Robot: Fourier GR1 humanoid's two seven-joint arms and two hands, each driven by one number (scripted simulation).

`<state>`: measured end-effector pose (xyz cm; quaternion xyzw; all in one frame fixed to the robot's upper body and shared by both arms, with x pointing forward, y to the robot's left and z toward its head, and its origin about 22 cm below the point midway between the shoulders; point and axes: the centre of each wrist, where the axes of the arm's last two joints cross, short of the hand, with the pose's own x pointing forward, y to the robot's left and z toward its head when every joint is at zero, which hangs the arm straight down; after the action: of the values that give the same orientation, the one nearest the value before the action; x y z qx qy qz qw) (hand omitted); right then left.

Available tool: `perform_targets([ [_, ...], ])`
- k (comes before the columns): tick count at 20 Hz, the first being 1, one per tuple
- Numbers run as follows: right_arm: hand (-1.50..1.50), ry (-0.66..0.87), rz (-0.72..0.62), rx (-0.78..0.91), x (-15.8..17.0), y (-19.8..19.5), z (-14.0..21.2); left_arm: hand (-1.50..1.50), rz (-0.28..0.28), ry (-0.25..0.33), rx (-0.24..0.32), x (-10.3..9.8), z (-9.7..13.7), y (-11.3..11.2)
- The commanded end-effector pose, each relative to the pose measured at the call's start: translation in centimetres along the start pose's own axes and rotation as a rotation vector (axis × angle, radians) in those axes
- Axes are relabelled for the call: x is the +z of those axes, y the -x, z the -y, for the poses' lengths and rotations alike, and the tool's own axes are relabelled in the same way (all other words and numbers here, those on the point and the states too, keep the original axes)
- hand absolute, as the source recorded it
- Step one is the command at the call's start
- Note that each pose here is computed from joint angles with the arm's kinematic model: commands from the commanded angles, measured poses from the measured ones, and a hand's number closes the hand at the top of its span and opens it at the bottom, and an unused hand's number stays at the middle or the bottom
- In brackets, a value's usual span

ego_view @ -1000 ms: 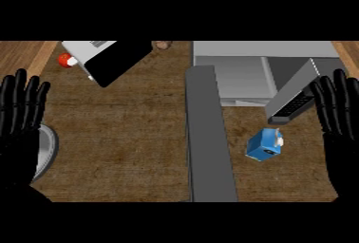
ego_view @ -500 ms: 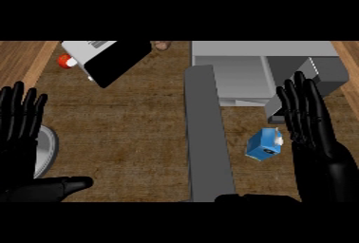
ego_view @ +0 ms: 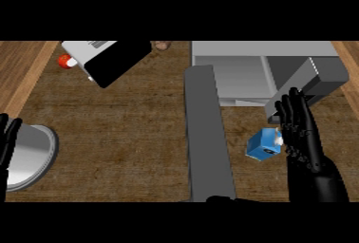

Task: Pick up the milk, place it into the microwave and close the microwave

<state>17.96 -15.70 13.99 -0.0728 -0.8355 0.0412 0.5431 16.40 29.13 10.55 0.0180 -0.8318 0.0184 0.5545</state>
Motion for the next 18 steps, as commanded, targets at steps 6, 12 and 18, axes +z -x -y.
perform_targets([
  [6,-1.50,0.025,-0.087,0.029,0.4,4.5,0.7,-1.50,0.000,0.020,0.004,3.1,-1.3,-2.8],
  [12,-1.50,0.074,-0.104,0.032,1.0,7.3,1.8,-1.50,0.010,-0.019,-0.018,3.4,-1.9,-2.3],
  [18,-1.50,0.102,-0.194,0.055,2.7,11.1,2.6,-1.50,-0.009,0.006,0.002,4.9,-4.6,-0.9],
])
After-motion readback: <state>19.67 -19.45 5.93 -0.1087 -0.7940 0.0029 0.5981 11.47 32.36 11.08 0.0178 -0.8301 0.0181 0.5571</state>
